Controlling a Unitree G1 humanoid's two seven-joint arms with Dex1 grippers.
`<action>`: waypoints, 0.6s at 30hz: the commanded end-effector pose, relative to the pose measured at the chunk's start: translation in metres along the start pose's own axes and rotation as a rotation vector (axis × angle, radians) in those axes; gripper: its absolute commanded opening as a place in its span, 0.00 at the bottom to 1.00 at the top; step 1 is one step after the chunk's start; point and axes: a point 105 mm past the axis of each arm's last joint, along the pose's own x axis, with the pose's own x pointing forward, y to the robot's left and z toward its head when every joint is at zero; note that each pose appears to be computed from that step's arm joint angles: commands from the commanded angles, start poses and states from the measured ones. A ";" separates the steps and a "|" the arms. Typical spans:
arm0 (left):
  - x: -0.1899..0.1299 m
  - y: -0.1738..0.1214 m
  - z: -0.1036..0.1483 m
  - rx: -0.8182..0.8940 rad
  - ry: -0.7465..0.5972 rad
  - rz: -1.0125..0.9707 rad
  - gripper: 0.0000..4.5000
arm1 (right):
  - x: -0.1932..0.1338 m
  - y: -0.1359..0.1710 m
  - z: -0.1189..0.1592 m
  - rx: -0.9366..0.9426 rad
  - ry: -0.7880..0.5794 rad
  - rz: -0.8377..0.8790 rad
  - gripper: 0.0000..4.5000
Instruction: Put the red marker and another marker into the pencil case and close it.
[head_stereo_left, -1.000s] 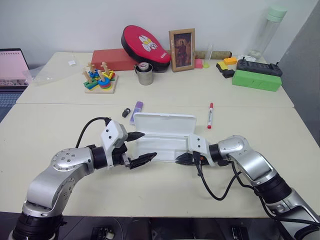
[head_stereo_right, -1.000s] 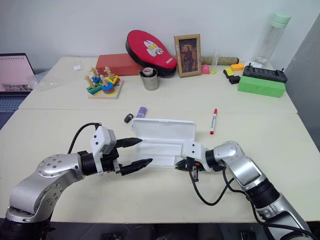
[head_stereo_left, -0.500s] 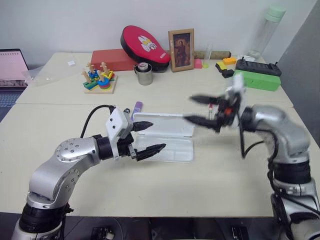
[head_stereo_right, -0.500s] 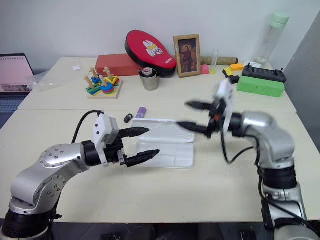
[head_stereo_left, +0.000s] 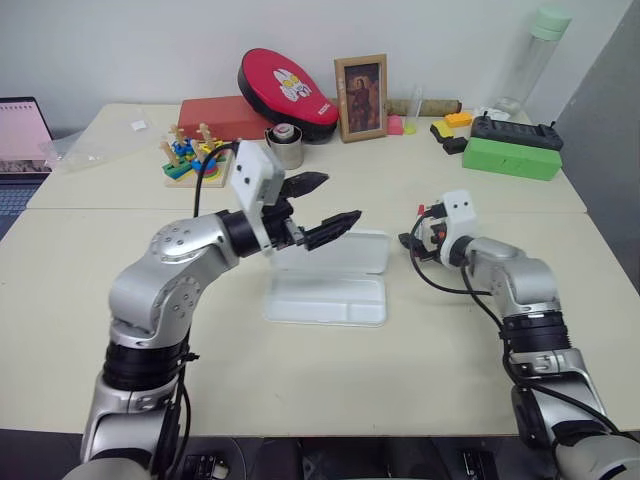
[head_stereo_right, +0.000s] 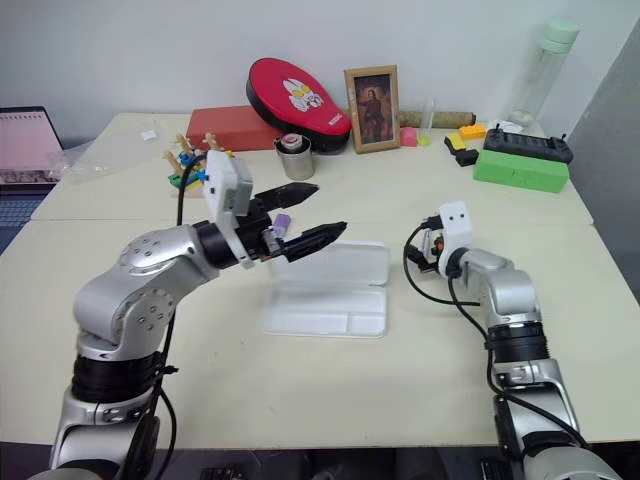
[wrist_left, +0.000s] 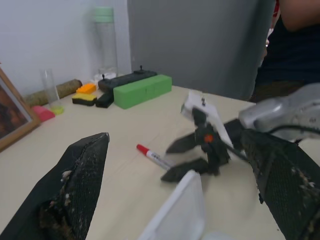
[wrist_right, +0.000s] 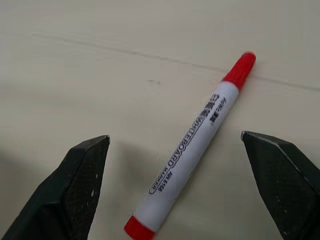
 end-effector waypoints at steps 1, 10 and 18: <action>0.009 0.001 0.007 0.067 -0.006 -0.015 1.00 | 0.002 0.003 -0.008 -0.008 0.042 -0.037 0.98; 0.012 0.001 0.009 0.084 -0.018 -0.028 1.00 | 0.002 -0.004 -0.023 -0.077 0.095 -0.128 0.64; 0.012 0.001 0.008 0.081 -0.024 -0.019 1.00 | 0.000 -0.004 -0.018 -0.077 0.074 -0.131 0.26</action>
